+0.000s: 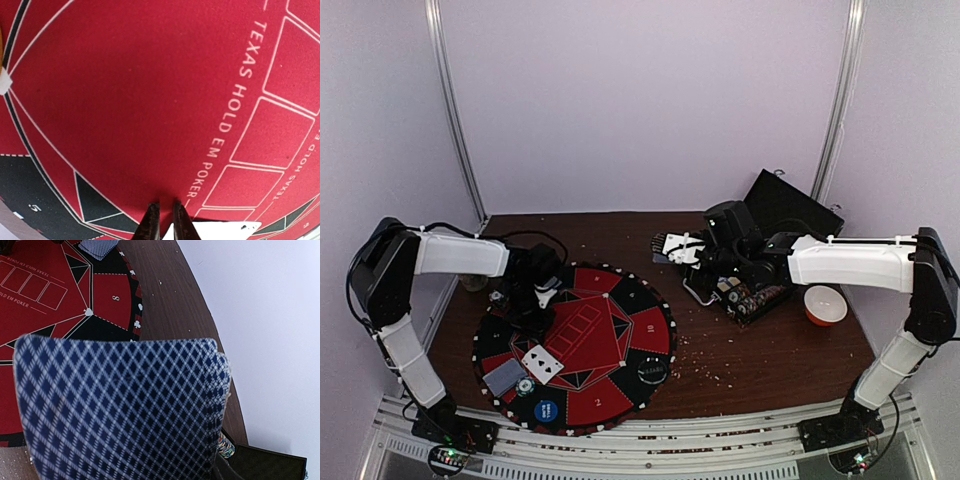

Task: Distribute texas hold em gaming equipment
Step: Adjust the poker card in the community card area, then pick up the poker card from the face-down deck piles.

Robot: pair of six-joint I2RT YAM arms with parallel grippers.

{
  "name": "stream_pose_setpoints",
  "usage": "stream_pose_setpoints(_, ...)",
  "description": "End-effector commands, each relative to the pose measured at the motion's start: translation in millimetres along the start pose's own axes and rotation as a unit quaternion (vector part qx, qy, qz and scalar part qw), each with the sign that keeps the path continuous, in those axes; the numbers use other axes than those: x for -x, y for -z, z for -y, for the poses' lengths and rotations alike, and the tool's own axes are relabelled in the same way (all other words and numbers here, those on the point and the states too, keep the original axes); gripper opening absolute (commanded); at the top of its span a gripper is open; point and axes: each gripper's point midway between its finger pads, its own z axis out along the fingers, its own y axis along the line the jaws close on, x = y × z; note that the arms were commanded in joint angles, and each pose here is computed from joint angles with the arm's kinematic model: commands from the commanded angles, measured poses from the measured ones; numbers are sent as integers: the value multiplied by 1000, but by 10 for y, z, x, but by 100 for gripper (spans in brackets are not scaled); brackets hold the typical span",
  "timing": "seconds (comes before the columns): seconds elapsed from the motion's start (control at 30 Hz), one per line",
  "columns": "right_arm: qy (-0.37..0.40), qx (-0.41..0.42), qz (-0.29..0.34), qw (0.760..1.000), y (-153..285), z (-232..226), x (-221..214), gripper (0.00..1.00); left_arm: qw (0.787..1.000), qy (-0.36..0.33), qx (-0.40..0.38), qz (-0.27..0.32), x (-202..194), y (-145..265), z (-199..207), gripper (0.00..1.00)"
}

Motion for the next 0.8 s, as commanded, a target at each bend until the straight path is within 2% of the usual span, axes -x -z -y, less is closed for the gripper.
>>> stream_pose_setpoints(0.0, -9, -18, 10, 1000, 93, 112, 45, 44, 1000, 9, 11, 22, 126, 142, -35, 14)
stream_pose_setpoints(0.13, -3, -17, 11, 1000, 110, 116, 62, 44, 996, 8, 14, 86, 474, 428, -11, 18)
stream_pose_setpoints(0.27, 7, -12, 19, 1000, 132, 85, 125, 44, 979, -21, -38, 201, 994, 1021, 235, 24)
stream_pose_setpoints(0.37, 10, -12, 40, 999, 186, 76, 240, 44, 947, -67, -122, 290, 1259, 1533, 606, 37)
stream_pose_setpoints(0.47, 14, -7, 55, 998, 218, 25, 341, 44, 900, -125, -211, 359, 1328, 1988, 1060, 51)
stream_pose_setpoints(0.57, 34, -2, 66, 997, 227, -24, 429, 44, 848, -163, -297, 408, 1286, 2365, 1410, 72)
stream_pose_setpoints(0.63, 35, 1, 74, 997, 227, -40, 491, 44, 819, -174, -342, 427, 1267, 2542, 1536, 80)
stream_pose_setpoints(0.77, 38, 8, 88, 995, 227, -89, 593, 44, 804, -177, -376, 425, 1256, 2546, 1640, 87)
